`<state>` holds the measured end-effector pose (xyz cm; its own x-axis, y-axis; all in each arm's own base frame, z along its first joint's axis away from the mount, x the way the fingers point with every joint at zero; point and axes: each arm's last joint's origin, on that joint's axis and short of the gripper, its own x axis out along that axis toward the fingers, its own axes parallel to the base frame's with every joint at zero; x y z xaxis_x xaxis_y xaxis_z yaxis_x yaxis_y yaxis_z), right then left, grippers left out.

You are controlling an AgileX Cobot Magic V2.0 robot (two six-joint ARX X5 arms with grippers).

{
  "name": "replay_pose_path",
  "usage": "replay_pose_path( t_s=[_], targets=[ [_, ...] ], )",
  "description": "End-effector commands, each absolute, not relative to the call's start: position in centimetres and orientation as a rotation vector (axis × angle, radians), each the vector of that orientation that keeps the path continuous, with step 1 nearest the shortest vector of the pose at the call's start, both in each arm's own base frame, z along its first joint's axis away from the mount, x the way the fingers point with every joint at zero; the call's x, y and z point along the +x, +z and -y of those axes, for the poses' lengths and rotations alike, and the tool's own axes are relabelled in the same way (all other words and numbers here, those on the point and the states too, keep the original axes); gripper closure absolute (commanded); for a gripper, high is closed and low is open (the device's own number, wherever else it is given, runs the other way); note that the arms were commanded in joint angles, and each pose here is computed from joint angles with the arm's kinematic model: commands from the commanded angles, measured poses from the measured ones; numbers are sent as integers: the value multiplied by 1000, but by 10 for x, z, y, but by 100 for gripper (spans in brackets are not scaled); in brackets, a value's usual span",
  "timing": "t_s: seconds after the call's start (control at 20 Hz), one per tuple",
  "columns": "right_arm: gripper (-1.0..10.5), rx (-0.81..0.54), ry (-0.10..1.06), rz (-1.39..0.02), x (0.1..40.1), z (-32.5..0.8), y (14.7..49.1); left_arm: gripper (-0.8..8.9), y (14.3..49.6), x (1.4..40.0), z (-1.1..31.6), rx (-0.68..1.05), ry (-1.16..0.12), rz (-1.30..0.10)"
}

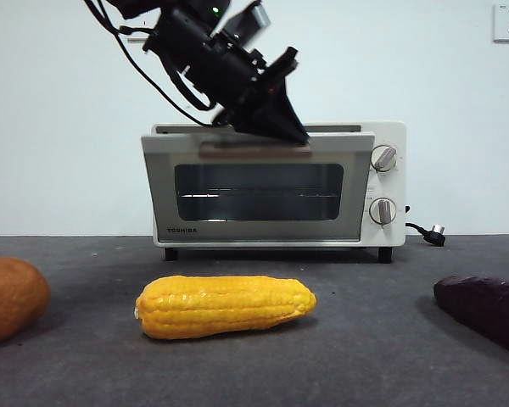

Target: Take the eggplant from the table,put the eggplant in the oven

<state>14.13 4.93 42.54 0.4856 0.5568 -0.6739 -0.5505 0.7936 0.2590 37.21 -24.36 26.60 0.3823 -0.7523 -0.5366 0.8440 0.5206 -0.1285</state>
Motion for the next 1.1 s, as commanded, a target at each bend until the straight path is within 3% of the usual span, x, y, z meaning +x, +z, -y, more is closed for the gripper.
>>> replay_pose_path(
  t_s=[0.05,0.75,0.9,1.1],
  targets=[
    [410,-2,680,-810,142,-50,426,819,235,368,253,213,-1020,-691],
    [410,-2,680,-811,142,-50,426,819,253,339,286,142,-1158,-694],
    [410,-5,672,-814,142,-49,426,819,273,339,283,132,-1134,-679],
    [410,-72,519,-867,144,-45,421,819,320,341,248,163,-1008,-639]
  ],
)
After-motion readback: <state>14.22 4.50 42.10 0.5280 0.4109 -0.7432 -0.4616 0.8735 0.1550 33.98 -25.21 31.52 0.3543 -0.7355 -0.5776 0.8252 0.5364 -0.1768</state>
